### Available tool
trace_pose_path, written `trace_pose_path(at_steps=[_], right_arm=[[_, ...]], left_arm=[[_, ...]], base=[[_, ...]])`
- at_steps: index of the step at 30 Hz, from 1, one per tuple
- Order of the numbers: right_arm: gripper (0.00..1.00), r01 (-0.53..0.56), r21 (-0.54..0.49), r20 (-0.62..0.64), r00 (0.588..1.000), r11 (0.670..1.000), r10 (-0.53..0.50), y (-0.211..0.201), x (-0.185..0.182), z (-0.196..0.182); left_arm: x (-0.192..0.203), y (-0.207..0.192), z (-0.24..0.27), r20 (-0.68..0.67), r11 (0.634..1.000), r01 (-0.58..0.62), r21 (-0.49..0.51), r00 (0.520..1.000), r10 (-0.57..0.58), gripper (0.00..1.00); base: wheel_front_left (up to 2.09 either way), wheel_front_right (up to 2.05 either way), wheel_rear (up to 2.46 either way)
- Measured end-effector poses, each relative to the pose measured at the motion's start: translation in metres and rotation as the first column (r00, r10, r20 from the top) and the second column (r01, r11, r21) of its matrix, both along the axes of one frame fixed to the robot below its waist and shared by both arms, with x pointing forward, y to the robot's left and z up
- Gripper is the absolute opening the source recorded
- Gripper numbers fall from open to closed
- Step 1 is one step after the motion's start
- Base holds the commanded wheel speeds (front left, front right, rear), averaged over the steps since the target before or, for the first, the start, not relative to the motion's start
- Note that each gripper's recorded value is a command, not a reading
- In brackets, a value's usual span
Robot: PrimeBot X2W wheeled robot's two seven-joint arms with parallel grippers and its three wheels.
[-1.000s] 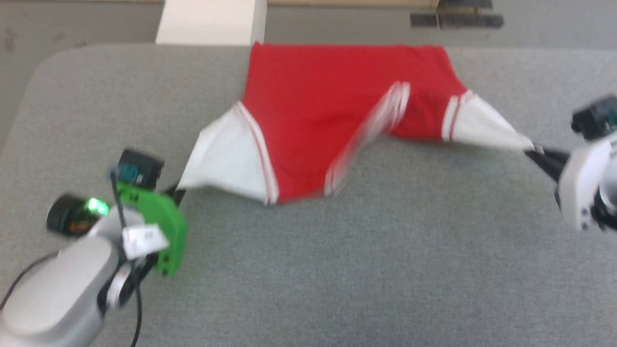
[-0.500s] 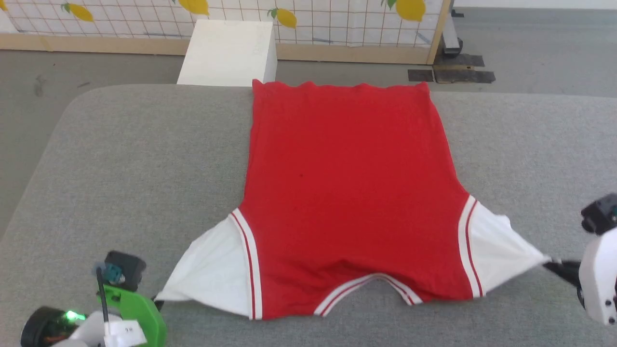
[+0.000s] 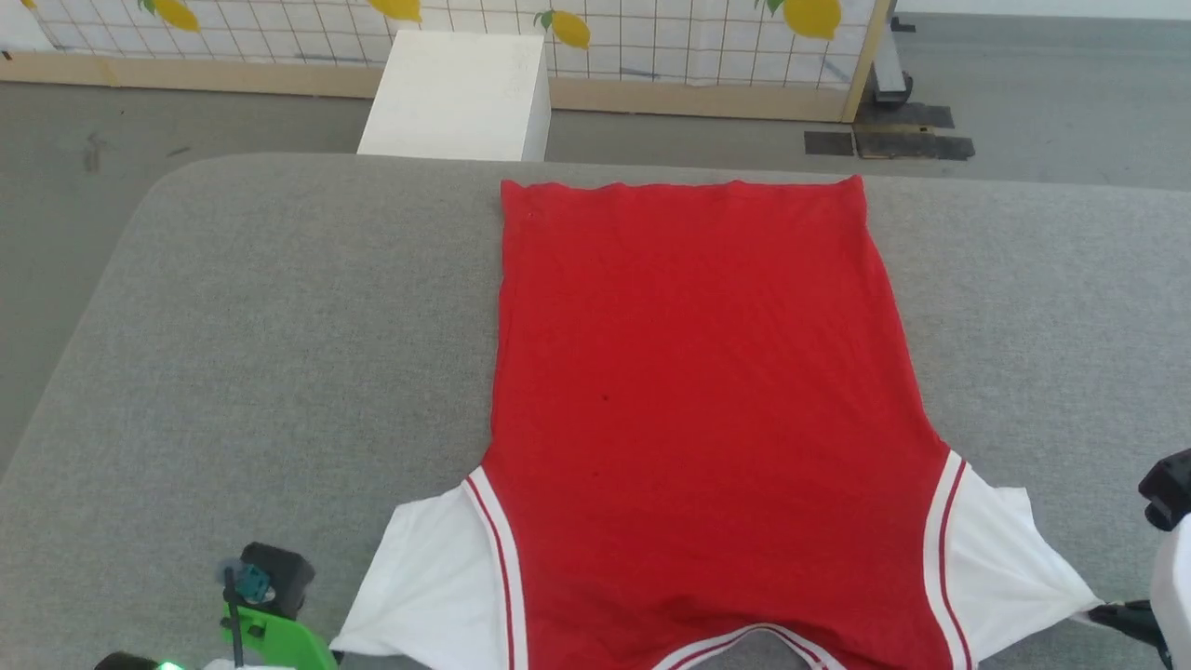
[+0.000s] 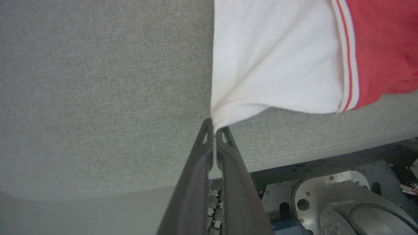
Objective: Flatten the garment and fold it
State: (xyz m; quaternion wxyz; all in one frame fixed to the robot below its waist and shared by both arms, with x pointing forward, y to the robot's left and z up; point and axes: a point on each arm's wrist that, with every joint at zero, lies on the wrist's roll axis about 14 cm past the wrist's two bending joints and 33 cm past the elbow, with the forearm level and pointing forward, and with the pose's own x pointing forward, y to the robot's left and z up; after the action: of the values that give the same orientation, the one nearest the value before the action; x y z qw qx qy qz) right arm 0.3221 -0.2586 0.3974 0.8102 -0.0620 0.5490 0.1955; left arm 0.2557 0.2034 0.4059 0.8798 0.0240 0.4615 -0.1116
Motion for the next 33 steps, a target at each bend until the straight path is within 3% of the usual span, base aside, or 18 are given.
trace_pose_path(at_steps=[1,2,3,11,20,33], right_arm=[[0.00,0.000,-0.003,0.005,1.000,1.000,0.000,0.000,0.002,0.001],[0.38,0.001,-0.004,0.016,1.000,1.000,-0.001,0.000,0.007,0.003],[1.00,0.004,-0.001,0.025,1.000,1.000,-0.004,0.000,0.011,0.005],[1.00,-0.006,0.065,0.091,0.996,0.998,0.000,0.023,0.052,0.028],[1.00,-0.056,0.055,0.302,0.952,0.997,0.037,0.065,0.163,0.077],[1.00,0.008,-0.132,0.205,0.978,0.991,0.020,0.079,0.282,0.050]], left_arm=[[0.002,-0.002,0.000,0.004,1.000,0.000,-0.005,1.000,0.000,0.00],[0.005,-0.004,0.002,0.015,1.000,0.002,-0.012,1.000,-0.001,0.00],[0.010,-0.008,0.006,0.032,1.000,0.007,-0.021,0.999,-0.006,0.00],[0.044,-0.041,0.036,0.157,0.993,0.053,-0.103,0.987,-0.037,0.00],[0.077,-0.062,0.050,0.230,0.985,0.023,-0.172,0.973,0.017,0.00],[0.106,-0.073,0.033,0.240,0.982,-0.010,-0.190,0.969,0.057,0.00]], base=[[0.00,0.00,0.00],[0.00,0.00,0.00],[0.00,0.00,0.00],[0.00,0.00,0.00],[0.00,0.00,0.00],[0.00,0.00,0.00]])
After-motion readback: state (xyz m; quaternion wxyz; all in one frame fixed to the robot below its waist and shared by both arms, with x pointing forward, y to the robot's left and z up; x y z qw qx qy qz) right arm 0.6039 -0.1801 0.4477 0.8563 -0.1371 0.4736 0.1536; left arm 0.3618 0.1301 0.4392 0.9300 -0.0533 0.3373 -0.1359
